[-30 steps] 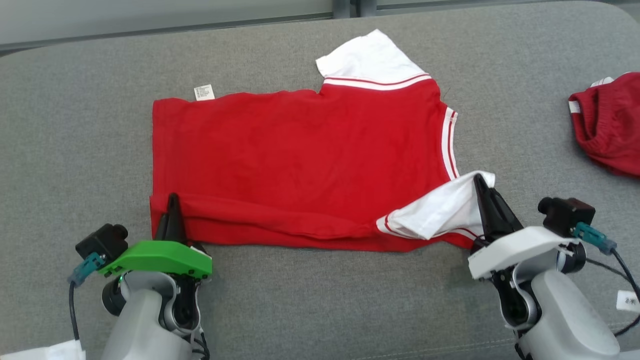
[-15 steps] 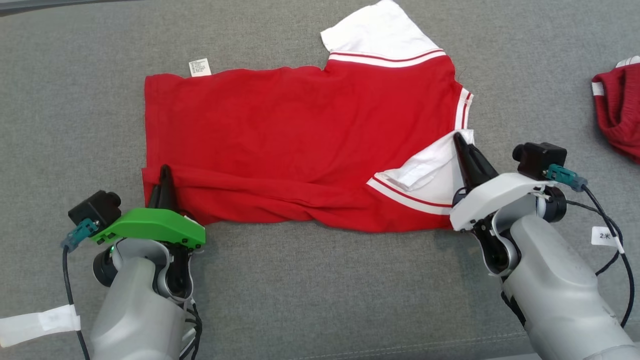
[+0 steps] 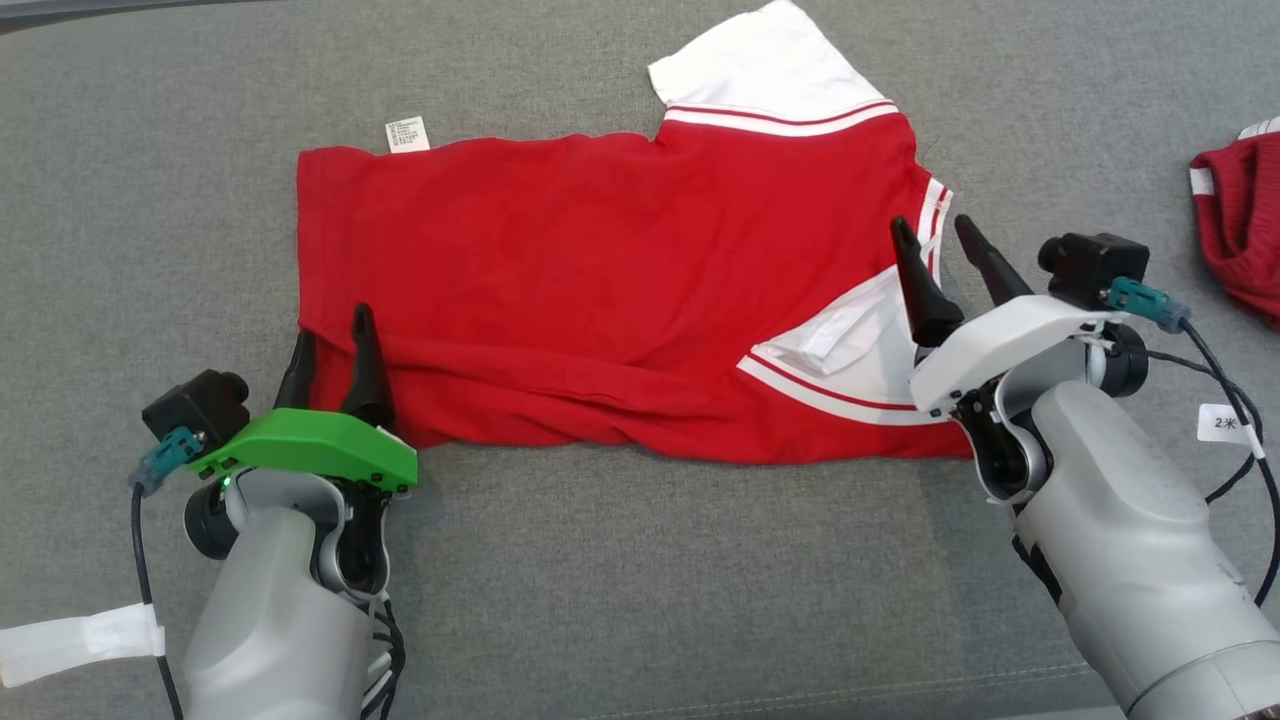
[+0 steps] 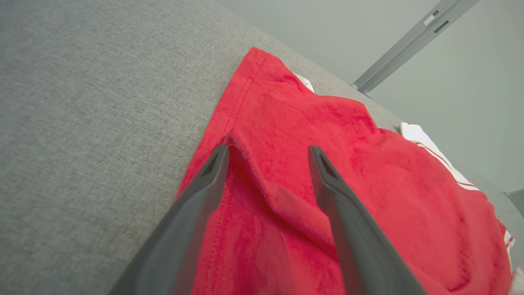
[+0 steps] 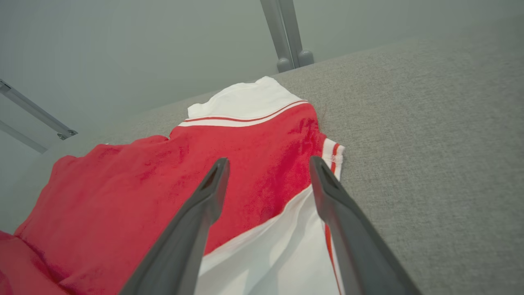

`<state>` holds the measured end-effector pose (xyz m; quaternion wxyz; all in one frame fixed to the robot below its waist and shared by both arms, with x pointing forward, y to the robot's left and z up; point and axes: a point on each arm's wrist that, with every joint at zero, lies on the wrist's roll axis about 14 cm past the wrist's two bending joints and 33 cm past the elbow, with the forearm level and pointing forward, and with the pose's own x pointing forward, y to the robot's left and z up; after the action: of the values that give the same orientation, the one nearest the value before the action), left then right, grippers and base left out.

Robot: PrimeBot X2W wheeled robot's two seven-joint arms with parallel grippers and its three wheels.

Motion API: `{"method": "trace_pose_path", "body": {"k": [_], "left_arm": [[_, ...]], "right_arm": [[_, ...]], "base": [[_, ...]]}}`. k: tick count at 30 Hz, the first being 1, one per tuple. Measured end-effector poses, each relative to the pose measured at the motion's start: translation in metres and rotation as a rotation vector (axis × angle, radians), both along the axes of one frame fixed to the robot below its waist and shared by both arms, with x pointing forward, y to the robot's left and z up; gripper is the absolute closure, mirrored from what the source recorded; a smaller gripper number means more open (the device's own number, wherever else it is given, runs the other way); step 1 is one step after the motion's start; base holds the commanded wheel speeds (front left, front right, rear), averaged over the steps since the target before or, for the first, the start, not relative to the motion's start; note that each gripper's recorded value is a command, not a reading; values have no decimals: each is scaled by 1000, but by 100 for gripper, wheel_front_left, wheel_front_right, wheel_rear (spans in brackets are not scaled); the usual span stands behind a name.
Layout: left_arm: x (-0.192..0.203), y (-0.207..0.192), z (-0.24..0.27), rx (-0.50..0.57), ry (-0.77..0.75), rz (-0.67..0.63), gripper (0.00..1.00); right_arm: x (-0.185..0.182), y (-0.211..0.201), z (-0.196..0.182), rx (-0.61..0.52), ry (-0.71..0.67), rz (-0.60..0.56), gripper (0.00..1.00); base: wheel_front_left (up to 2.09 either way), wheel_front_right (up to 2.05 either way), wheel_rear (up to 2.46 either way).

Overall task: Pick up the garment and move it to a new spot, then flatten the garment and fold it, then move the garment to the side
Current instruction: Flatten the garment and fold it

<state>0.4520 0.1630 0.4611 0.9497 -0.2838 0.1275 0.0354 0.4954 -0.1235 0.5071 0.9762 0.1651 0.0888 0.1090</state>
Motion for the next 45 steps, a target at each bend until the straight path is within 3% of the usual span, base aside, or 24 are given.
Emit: {"method": "trace_pose_path", "body": {"k": [9,16,31,44,45], "left_arm": [[-9,-5,7,37,-31,-31,0],[-31,10,11,62,-47,-2,0],[-76,12,-27,12,156,18,0],[-57,0,-41,-61,205,25,0],[-55,-1,-42,-67,206,25,6]], "right_arm": [[2,-21,42,9,-136,-57,0],[-20,-42,65,-15,-228,-110,0],[-81,-56,60,-10,-236,-174,0],[-92,-64,52,-6,-213,-208,0],[-92,-65,52,-8,-212,-209,0]], "base": [[0,0,0],[0,0,0],[0,0,0],[0,0,0],[0,0,0]]}}
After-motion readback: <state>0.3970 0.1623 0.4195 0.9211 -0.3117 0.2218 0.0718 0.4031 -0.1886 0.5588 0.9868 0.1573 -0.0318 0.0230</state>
